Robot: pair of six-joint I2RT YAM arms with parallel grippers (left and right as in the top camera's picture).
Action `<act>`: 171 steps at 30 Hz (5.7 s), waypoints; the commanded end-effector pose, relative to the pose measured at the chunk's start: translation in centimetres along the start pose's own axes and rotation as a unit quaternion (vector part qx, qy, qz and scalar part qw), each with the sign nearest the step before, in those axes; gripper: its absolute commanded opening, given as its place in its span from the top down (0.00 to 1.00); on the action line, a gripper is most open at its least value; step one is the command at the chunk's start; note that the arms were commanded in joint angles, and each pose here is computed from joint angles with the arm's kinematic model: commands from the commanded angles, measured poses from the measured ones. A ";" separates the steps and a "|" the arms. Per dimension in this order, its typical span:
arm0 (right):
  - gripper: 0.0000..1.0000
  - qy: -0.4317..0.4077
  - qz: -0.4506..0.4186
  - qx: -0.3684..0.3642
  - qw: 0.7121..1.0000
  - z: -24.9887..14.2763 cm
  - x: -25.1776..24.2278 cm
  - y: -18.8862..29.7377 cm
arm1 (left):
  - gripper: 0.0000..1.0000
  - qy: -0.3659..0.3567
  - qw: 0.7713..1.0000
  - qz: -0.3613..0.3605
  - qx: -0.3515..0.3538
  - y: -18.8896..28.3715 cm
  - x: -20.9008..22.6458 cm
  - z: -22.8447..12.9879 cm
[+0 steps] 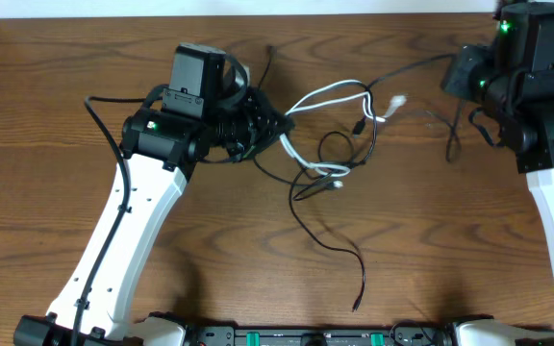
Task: Untangle cables
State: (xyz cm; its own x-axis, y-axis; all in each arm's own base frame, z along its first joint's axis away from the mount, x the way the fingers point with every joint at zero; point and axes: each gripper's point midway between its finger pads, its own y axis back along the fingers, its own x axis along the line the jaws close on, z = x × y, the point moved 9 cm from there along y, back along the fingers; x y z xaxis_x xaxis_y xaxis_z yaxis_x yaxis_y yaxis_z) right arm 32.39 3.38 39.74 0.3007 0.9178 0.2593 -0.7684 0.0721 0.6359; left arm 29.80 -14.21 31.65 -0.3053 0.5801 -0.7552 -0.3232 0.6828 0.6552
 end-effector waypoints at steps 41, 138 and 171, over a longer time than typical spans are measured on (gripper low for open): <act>0.01 0.237 0.398 0.226 0.857 -11.9 9.7 0.1 | 0.91 0.077 0.990 -0.115 0.007 0.8 -3.5 1.0; 0.41 0.161 0.385 0.179 0.891 -11.3 8.8 -0.7 | 0.47 -0.214 0.936 0.279 0.024 -9.9 10.2 6.1; 0.41 0.170 0.379 0.191 0.889 -11.7 8.5 -0.7 | 0.60 -0.207 0.925 0.317 0.015 -11.9 12.1 7.5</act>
State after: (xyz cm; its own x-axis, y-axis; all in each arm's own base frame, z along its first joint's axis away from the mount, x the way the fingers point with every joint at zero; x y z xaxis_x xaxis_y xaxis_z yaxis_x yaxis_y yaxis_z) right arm 29.03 15.87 32.42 -0.4330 0.7183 0.5446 -0.3988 -0.6945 0.5989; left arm 36.87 -12.09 15.06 -0.0559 0.9875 -0.1474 -0.1931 0.1341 0.9720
